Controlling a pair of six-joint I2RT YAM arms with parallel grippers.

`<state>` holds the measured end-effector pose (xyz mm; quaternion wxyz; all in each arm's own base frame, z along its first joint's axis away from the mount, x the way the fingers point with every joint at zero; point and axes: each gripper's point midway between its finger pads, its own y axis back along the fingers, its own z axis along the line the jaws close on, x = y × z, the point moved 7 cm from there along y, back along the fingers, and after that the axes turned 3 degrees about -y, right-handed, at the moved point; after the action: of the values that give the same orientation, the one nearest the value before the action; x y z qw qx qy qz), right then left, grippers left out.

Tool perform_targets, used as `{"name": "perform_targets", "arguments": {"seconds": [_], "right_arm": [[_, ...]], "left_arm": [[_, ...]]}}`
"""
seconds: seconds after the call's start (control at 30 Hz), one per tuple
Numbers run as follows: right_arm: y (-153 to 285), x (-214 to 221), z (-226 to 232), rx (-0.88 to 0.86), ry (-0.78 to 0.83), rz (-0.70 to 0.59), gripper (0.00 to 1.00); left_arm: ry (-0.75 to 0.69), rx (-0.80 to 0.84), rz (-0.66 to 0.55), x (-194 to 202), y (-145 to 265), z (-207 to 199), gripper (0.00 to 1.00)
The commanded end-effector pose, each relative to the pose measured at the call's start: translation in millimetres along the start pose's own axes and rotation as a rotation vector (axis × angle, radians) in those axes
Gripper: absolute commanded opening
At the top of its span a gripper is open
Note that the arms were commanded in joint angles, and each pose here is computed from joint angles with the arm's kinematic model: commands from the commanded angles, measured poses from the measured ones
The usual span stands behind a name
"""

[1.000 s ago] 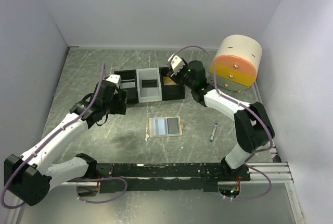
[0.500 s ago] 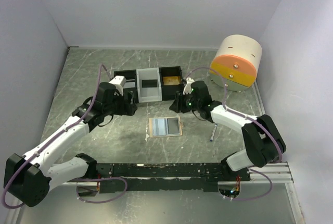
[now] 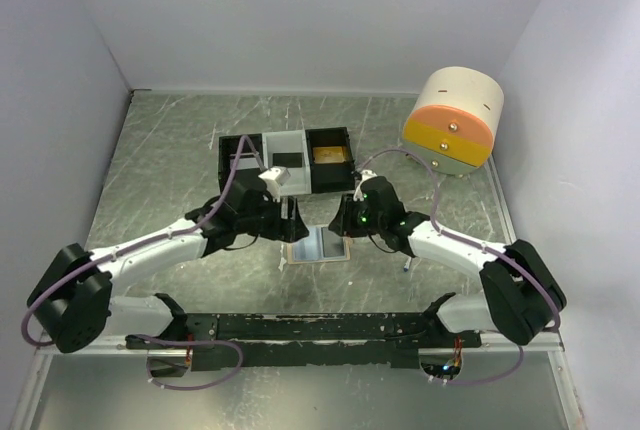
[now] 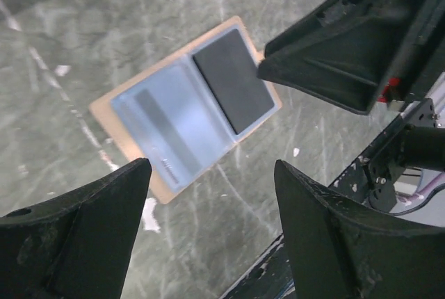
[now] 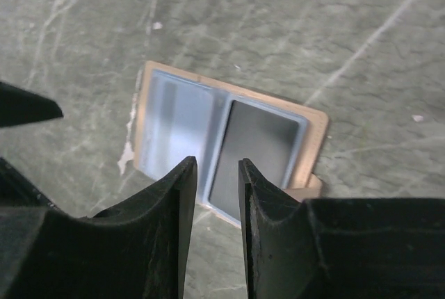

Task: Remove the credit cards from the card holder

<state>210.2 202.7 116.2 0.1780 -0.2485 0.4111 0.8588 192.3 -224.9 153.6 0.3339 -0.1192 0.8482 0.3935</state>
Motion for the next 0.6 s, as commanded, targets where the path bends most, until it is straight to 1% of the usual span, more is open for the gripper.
{"name": "perform_targets", "arguments": {"seconds": [0.0, 0.2, 0.33, 0.57], "right_arm": [[-2, 11, -20, 0.151, -0.016, 0.034, 0.31], [-3, 17, -30, 0.203, -0.027, 0.056, 0.3], [-6, 20, -37, 0.245, -0.026, 0.07, 0.3], [-12, 24, -34, 0.184, -0.037, 0.091, 0.27]], "left_arm": [[0.034, 0.073, -0.058, -11, -16, -26, 0.83], [0.03, 0.081, -0.005, 0, -40, -42, 0.77], [0.035, 0.104, 0.008, 2, -51, -48, 0.74], [0.067, 0.081, 0.023, 4, -66, -46, 0.67]]}}
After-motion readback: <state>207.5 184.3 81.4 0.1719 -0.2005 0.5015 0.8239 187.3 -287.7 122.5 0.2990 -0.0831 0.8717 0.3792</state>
